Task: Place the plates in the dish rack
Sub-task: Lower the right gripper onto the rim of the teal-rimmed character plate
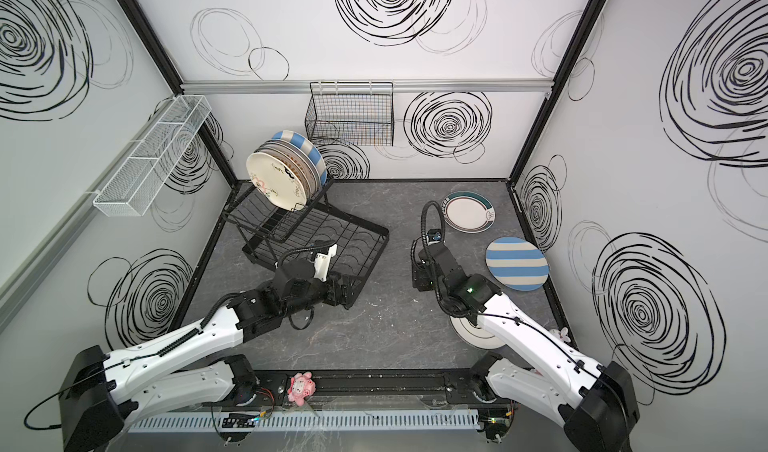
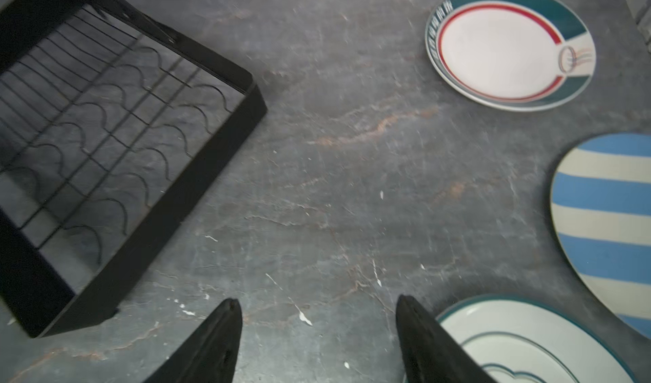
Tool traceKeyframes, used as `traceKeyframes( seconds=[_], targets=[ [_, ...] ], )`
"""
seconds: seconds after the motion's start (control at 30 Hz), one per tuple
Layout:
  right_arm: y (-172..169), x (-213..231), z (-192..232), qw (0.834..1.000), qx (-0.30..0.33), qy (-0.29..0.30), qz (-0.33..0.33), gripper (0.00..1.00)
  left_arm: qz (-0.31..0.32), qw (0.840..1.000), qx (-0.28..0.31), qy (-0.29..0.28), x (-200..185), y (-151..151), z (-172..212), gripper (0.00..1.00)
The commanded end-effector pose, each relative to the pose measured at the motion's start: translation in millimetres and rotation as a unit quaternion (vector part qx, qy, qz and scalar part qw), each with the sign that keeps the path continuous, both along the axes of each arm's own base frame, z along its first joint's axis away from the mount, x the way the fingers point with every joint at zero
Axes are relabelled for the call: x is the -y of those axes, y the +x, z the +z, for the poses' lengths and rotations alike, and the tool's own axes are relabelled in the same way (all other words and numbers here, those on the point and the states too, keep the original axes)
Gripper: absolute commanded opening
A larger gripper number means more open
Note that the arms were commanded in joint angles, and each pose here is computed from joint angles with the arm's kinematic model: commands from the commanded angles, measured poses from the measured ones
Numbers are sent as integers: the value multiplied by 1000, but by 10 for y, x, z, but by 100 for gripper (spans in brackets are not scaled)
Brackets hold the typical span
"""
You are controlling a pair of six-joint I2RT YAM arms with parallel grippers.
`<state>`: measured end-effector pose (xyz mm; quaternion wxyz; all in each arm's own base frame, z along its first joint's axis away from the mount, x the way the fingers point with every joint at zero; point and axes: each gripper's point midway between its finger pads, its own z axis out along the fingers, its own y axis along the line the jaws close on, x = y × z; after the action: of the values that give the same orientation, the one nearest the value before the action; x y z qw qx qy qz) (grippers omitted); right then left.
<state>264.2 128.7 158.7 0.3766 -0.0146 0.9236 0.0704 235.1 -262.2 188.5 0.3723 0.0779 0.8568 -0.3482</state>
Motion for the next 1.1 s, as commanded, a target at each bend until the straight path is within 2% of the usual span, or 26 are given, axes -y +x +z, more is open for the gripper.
traceKeyframes(
  seconds=[0.0, 0.23, 0.37, 0.67, 0.77, 0.9, 1.07],
  targets=[
    [-125, 112, -198, 998, -43, 33, -34, 75, -20, 999, 15, -25, 133, 11, 36, 96],
    [-222, 414, -562, 991, -97, 34, -90, 76, -35, 999, 14, -18, 173, -1, -29, 96],
    [-206, 388, -636, 987, -115, 51, -102, 76, -40, 999, 14, -17, 172, -1, -21, 96],
    [-344, 551, -953, 974, -170, 17, -151, 79, -50, 999, 8, -13, 175, 8, -79, 96],
    [-416, 630, -1032, 963, -197, 7, -184, 79, -53, 999, 4, -10, 163, 15, -94, 96],
    [-510, 626, -1167, 954, -231, 0, -191, 80, -52, 999, 3, -9, 129, 40, -108, 96],
    [-513, 607, -1242, 954, -220, 25, -202, 80, -51, 999, 3, -6, 93, 53, -124, 96]
  ],
)
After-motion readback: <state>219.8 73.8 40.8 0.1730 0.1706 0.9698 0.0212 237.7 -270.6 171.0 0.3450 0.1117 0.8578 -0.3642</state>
